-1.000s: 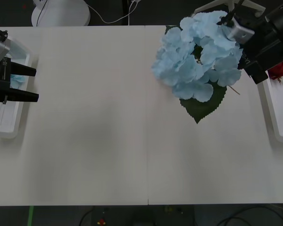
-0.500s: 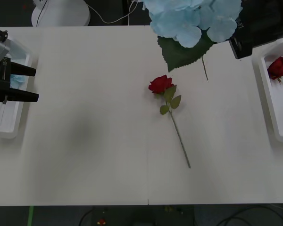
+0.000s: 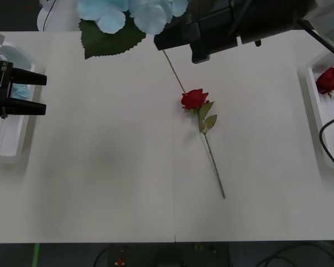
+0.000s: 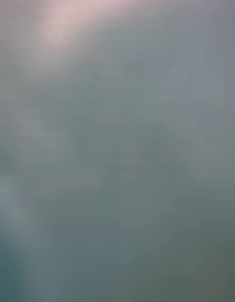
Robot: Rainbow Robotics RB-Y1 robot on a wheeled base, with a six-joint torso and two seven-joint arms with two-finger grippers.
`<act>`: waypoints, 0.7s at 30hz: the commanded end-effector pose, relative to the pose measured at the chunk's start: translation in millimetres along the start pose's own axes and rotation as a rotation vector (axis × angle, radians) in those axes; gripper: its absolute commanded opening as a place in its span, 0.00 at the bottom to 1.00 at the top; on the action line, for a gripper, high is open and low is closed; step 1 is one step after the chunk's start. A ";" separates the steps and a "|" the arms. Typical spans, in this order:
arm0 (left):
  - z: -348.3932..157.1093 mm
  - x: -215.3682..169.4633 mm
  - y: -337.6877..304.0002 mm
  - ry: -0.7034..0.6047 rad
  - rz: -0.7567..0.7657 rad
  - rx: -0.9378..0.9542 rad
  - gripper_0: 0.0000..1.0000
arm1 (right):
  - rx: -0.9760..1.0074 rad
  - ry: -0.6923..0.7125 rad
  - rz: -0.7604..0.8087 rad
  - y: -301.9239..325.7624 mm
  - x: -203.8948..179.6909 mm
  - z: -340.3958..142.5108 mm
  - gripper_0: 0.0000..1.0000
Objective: Put the red flowers into the right box and the blue flowers into the left box
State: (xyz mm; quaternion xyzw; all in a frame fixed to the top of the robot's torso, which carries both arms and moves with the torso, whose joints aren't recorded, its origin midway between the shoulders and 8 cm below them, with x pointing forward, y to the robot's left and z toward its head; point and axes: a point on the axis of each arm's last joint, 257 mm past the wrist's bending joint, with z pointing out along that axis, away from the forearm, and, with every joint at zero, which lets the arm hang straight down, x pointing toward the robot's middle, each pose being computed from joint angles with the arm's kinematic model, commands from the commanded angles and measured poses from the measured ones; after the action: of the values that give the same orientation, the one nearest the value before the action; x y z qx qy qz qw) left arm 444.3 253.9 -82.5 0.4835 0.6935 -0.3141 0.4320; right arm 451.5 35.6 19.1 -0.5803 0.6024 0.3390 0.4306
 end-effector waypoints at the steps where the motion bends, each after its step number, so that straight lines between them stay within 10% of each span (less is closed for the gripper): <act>1: 4.7 -21.3 -10.6 -0.089 -0.149 0.058 1.00 | -0.026 -0.029 0.116 14.2 -51.9 27.4 0.00; 13: 17.9 -52.2 -33.3 -0.332 -0.606 0.285 1.00 | -0.022 -0.094 0.418 -3.0 -84.7 82.4 0.00; 21: 33.7 -65.7 -32.9 -0.375 -0.645 0.299 1.00 | -0.024 -0.111 0.545 0.3 -89.0 100.4 0.00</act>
State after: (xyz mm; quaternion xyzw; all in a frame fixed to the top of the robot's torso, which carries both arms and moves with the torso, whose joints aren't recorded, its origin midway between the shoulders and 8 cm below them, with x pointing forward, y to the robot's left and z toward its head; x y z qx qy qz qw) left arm 431.6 207.2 -54.5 0.2545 0.6756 -0.5823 0.3739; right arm 474.7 139.1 37.0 -0.3755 0.7160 0.4732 0.3498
